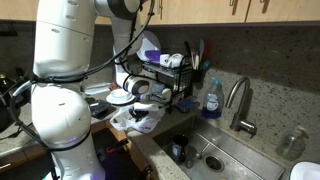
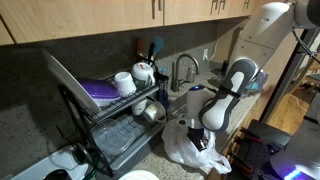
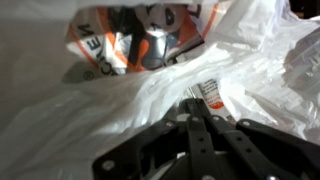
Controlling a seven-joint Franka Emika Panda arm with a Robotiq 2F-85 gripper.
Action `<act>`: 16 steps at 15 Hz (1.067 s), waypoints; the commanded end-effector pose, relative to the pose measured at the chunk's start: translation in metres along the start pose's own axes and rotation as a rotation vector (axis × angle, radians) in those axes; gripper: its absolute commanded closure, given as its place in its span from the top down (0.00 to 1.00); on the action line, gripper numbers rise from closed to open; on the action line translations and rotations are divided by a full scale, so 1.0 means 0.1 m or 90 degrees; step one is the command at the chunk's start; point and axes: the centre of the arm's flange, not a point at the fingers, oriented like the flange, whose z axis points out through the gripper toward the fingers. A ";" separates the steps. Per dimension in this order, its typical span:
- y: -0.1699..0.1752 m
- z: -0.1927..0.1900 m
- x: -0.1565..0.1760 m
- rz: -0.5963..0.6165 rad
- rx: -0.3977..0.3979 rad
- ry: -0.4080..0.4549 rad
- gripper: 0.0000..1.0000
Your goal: Take the white object out of the plastic bag and put it on the gray plate
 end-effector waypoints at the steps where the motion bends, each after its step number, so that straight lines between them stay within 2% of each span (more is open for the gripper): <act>1: -0.20 -0.40 -0.03 0.016 -0.012 0.009 0.03; 5: -0.32 -0.68 0.02 0.026 -0.024 0.022 0.03; 8: -0.28 -0.73 0.02 0.026 -0.040 0.022 0.03; 12: -0.16 -0.54 -0.06 0.022 -0.051 0.013 0.03; 16: -0.09 -0.26 -0.16 0.037 -0.015 0.000 0.03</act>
